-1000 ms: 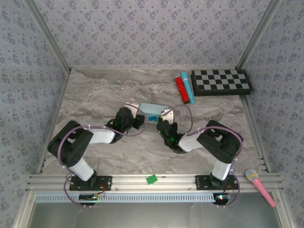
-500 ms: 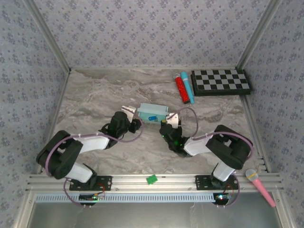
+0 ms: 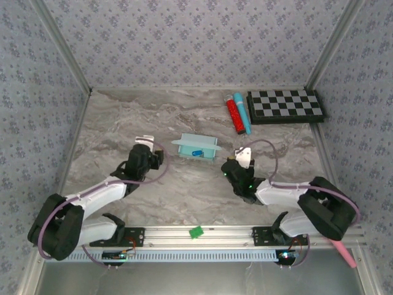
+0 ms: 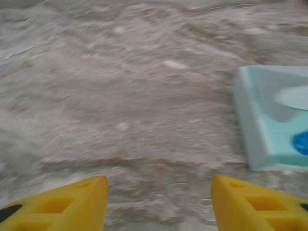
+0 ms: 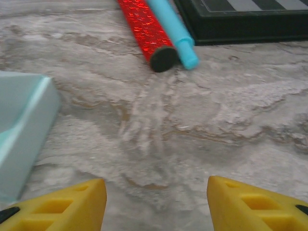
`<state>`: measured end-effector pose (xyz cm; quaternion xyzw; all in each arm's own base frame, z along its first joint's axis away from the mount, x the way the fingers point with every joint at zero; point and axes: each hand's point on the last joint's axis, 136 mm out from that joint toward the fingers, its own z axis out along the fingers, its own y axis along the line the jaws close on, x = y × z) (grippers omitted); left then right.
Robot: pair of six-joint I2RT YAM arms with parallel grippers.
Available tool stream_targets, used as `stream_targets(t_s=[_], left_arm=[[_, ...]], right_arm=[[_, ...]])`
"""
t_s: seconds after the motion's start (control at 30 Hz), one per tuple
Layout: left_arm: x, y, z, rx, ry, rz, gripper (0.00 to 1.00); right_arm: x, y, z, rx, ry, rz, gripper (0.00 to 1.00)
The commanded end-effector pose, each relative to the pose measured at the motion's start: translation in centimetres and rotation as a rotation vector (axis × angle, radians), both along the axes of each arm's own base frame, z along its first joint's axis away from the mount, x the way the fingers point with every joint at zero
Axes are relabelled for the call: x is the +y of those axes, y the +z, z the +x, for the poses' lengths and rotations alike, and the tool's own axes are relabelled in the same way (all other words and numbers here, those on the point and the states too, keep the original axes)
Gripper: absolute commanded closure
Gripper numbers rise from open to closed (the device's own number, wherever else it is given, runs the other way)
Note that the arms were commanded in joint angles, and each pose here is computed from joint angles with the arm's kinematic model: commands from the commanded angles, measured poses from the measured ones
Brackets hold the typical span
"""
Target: Fold the paper box
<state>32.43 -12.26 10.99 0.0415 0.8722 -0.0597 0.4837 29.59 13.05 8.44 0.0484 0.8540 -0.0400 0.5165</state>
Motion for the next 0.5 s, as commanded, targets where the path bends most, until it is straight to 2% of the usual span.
stream_targets(t_s=[0.0,0.23,0.47], left_arm=[[1.5,1.7,1.0,0.043,0.091,-0.083,0.41],[1.2,4.0,3.8,0.112,0.093,-0.203,0.39],[-3.9,6.3,6.4,0.231,-0.121,-0.307,0.39]], right_arm=[[-1.1,-0.1,-0.1,0.1,-0.011,0.058,0.41],[-0.7,2.7,2.2,0.175,0.089,0.232,0.41],[2.6,6.4,4.5,0.255,0.283,0.341,0.41]])
